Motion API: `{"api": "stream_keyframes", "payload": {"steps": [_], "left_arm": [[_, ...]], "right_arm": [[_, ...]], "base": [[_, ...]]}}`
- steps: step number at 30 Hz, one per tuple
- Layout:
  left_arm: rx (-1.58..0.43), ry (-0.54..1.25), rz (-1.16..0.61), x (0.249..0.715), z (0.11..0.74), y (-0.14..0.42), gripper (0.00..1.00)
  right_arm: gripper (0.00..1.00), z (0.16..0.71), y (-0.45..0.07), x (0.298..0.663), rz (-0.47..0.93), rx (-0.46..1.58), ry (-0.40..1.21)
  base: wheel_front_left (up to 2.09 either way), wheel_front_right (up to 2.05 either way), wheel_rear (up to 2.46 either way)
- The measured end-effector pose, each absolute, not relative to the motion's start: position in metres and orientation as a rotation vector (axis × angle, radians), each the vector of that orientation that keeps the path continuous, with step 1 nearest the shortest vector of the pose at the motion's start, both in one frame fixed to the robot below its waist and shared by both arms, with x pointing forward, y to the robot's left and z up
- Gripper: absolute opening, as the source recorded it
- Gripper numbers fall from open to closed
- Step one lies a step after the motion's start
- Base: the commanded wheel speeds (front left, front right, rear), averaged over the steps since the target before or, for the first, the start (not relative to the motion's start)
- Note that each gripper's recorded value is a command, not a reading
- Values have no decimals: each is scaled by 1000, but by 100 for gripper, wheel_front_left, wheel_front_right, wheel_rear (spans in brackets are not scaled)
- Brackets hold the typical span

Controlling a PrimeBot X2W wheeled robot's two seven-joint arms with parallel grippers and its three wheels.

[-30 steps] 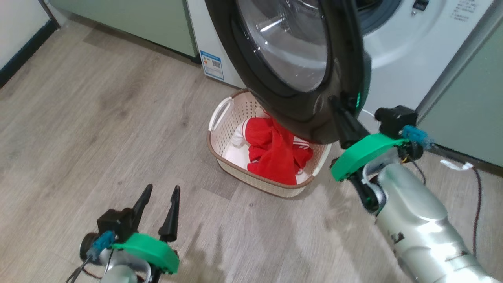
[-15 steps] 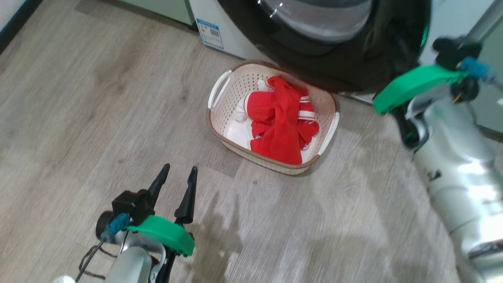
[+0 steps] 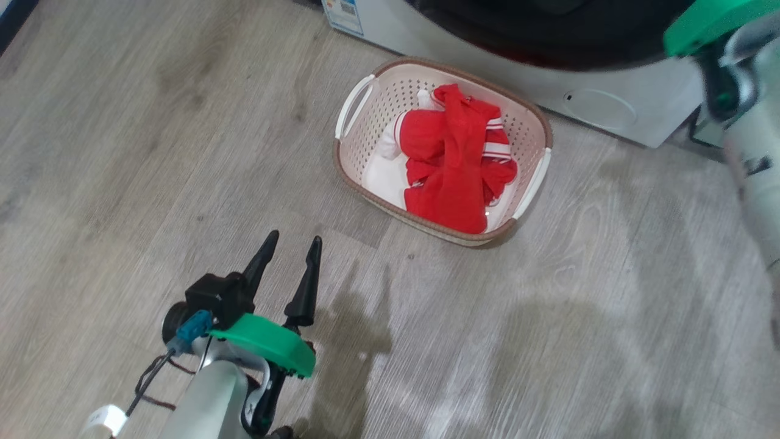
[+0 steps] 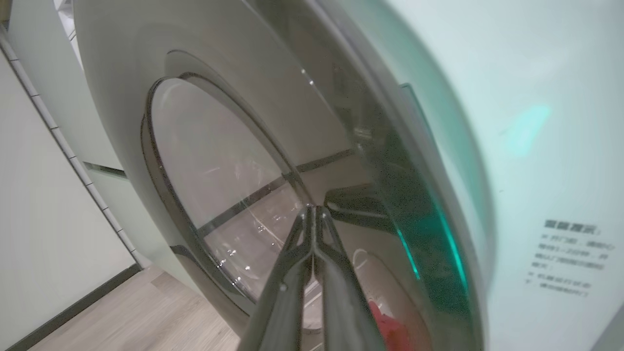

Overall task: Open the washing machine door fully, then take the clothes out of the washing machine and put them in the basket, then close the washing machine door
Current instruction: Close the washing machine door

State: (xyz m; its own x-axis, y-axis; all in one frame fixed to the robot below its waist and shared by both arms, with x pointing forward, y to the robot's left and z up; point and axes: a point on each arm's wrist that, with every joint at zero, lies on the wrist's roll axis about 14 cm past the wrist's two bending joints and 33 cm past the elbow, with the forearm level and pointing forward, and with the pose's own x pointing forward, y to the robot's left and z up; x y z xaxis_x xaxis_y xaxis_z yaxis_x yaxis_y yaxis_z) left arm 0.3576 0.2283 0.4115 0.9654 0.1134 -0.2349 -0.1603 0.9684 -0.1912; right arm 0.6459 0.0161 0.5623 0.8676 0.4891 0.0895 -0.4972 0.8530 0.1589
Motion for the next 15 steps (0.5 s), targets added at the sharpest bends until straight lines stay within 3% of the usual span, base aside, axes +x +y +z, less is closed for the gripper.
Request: {"api": "stream_keyframes", "payload": {"steps": [15], "left_arm": [[-220, 246, 159, 365, 403, 233, 100]], "right_arm": [[0, 552, -4, 685, 451, 211, -35]], "base": [[0, 0, 0]]}}
